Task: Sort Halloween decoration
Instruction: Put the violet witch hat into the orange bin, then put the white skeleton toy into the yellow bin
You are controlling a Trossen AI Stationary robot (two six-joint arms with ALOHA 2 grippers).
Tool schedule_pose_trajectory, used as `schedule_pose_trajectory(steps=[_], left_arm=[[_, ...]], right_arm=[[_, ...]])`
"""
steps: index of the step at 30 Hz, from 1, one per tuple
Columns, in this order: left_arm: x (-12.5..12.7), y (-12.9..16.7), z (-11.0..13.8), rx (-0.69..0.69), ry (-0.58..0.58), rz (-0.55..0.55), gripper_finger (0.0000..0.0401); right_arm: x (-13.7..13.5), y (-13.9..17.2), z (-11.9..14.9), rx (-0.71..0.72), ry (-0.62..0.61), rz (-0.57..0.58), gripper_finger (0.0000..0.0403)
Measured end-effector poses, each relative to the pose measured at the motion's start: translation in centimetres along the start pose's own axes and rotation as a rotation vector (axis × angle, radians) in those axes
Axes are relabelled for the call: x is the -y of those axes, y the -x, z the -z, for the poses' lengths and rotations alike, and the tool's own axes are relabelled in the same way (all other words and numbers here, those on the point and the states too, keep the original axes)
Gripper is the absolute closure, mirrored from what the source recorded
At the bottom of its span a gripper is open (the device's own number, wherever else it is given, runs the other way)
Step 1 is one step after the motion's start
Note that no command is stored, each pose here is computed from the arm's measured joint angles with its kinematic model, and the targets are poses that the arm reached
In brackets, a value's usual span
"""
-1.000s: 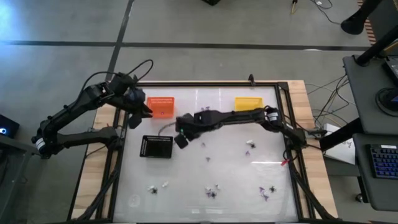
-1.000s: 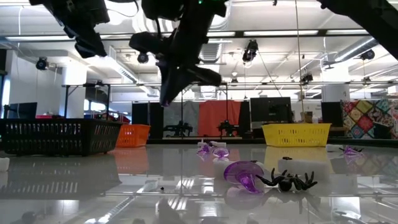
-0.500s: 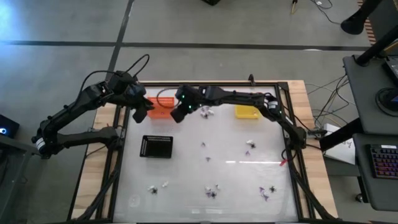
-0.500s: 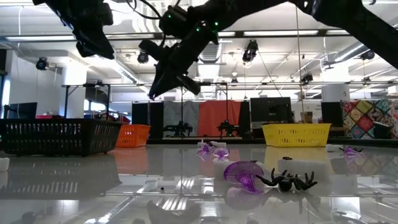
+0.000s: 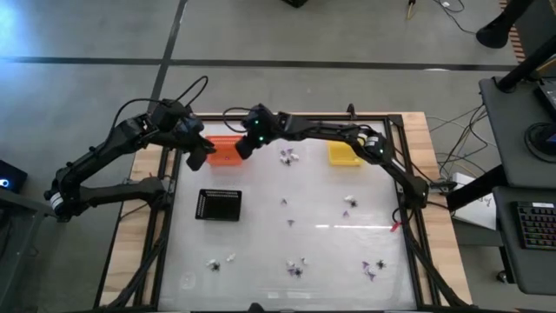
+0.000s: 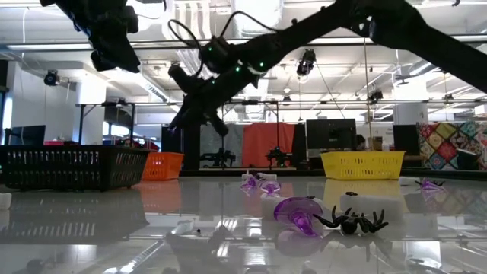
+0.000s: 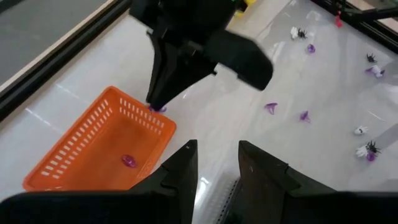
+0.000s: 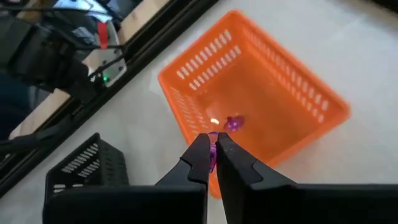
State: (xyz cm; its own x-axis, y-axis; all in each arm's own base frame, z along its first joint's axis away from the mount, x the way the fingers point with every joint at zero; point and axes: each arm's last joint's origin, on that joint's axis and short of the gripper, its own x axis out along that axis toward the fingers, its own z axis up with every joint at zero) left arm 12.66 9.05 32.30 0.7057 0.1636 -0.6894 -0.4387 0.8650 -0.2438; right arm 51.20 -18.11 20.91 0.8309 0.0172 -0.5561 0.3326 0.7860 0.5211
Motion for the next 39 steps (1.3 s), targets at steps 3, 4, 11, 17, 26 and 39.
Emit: schedule_pose_trajectory(steps=[3,4,11,17,26,39], left_arm=[[0.0,0.0,0.0,0.0,0.015,-0.001,0.0303],[0.0,0.0,0.0,-0.001,0.02,-0.001,0.0303],[0.0,-0.1,0.0,-0.001,0.051,-0.002,0.0303],[-0.1,-0.4,-0.2,-0.01,0.054,-0.002,0.0303],[-0.5,-1.4,-0.4,-0.052,0.067,-0.002,0.0303],[-0.2,-1.4,-0.4,-0.058,0.07,0.086,0.0303]], right_arm=[[0.7,-1.0,0.4,-0.007,0.001,-0.013,0.0394],[0.9,-1.3,0.6,-0.012,0.006,-0.013,0.0394],[1.3,-1.8,0.3,0.003,0.07,-0.036,0.0394],[1.5,-1.9,0.1,0.023,0.122,-0.039,0.0385],[1.6,-1.7,-0.6,0.08,0.149,-0.054,0.0329],[4.3,2.8,-2.7,-0.162,0.094,0.103,0.0308]])
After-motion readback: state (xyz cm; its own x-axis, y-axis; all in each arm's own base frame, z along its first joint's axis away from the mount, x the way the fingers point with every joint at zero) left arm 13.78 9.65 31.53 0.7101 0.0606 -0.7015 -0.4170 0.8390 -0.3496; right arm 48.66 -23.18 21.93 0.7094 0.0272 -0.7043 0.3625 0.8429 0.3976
